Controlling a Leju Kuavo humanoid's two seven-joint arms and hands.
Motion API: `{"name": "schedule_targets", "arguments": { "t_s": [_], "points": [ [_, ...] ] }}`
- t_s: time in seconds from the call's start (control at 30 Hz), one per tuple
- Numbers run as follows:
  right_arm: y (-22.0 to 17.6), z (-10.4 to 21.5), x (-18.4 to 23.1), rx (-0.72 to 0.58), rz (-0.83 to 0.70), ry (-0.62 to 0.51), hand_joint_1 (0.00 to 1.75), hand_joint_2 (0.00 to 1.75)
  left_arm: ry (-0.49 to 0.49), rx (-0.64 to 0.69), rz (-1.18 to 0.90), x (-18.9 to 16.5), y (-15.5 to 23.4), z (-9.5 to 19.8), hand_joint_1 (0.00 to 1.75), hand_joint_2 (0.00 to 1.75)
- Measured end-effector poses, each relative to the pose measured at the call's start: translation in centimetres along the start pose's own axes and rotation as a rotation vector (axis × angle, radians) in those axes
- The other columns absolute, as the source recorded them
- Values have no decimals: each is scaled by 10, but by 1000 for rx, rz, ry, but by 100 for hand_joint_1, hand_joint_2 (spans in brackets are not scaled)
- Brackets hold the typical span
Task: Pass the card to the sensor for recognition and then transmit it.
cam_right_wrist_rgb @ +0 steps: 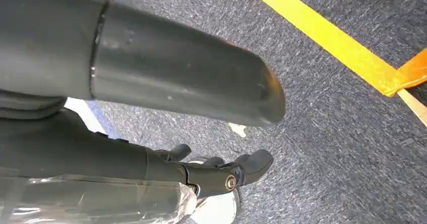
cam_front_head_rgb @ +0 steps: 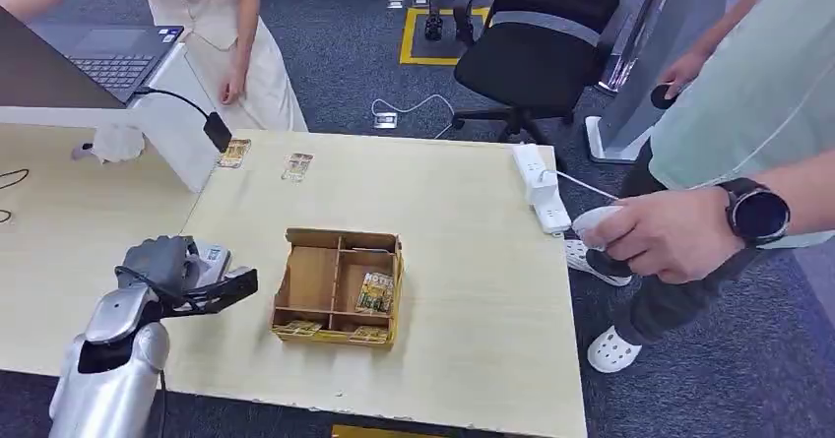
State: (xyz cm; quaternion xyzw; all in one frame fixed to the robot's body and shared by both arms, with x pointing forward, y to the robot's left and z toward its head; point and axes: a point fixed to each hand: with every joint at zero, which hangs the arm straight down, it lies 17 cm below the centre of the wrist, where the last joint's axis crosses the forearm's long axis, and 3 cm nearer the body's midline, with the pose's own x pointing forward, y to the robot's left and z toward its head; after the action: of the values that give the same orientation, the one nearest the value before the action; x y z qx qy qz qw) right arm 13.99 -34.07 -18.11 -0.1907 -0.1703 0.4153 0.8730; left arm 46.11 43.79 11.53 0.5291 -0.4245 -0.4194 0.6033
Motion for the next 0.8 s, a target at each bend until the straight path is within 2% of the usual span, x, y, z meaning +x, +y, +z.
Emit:
{"name": "schedule_targets", "arguments": {
  "t_s": [0.17,0.33,0.53,0.8],
  "points": [
    [0,0,3,-1,2,-16,0,0,8,66,38,3,17,0,175,175],
    [0,0,3,0,5,-16,0,0,3,72,30,6,19,1,175,175],
    [1,0,2,6,4,-14,0,0,-29,-57,-10,6,-25,19,175,175],
    [1,0,1,5,4,-13,0,0,-43,-134,-3,10,-61,41,175,175]
  ]
}}
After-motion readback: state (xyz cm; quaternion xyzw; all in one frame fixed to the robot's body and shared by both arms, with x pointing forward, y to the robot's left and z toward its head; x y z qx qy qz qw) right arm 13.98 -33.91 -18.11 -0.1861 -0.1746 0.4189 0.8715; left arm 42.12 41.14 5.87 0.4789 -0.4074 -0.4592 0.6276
